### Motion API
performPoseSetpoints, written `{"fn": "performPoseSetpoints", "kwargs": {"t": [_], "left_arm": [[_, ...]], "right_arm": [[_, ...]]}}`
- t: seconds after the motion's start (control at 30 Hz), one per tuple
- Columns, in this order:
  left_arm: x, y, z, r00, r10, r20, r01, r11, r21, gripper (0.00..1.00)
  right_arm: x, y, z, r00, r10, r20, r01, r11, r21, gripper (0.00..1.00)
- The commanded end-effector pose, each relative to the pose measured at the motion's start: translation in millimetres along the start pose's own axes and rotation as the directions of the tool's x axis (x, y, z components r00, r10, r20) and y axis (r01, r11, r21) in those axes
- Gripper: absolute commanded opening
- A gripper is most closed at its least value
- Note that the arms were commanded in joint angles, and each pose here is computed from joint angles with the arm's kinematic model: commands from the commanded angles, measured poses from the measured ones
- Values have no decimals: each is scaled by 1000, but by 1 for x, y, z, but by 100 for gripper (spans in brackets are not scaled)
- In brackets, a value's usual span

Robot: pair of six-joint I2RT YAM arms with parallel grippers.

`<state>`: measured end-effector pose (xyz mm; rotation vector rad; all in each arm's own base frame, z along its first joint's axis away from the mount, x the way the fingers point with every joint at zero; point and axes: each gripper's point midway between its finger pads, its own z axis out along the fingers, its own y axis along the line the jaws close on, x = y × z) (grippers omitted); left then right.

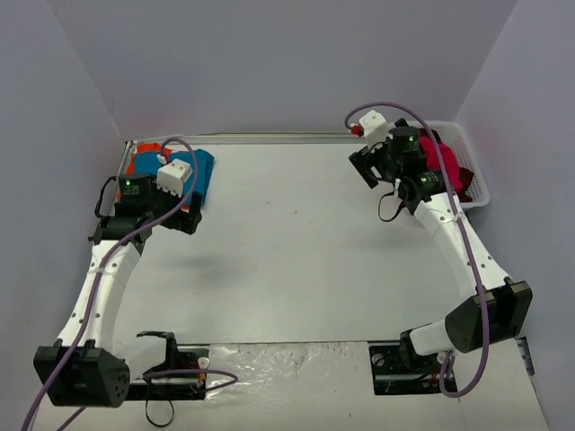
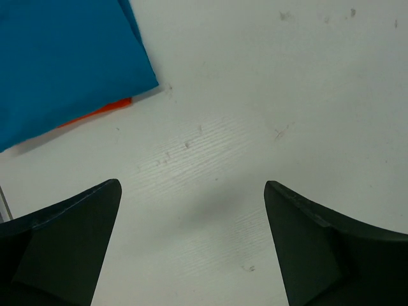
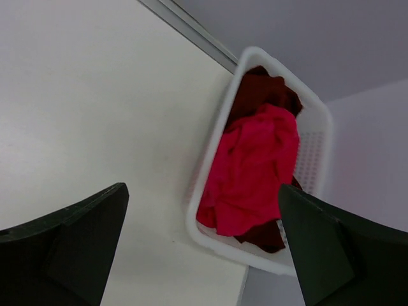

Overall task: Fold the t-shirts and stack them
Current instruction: Put the neatly folded tshirt into the corner of the board with the left arm

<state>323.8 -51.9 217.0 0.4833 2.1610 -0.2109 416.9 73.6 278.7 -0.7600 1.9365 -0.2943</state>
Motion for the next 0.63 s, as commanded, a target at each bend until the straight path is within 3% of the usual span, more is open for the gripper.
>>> {"fn": "performPoseSetpoints", "kwargs": {"t": [0.0, 0.07, 0.2, 0.33, 0.6], "left_arm": [[-9, -3, -13, 992, 74, 103, -73, 997, -8, 94], [0, -5, -13, 990, 70, 122, -71, 997, 2, 94], [0, 0, -23, 984, 40, 171, -42, 999, 8, 94], [1, 3, -27, 983, 23, 182, -24, 1000, 4, 94], [1, 5, -31, 978, 17, 208, -19, 1000, 4, 94]], "right_arm": [[40, -42, 24, 987, 86, -137, -49, 966, 255, 100], [53, -54, 30, 977, 151, -147, -103, 951, 290, 99], [51, -89, 29, 957, 289, 3, -267, 882, 388, 100], [65, -94, 33, 942, 336, -13, -311, 885, 346, 100], [57, -103, -31, 894, 433, 117, -440, 794, 419, 100]]}}
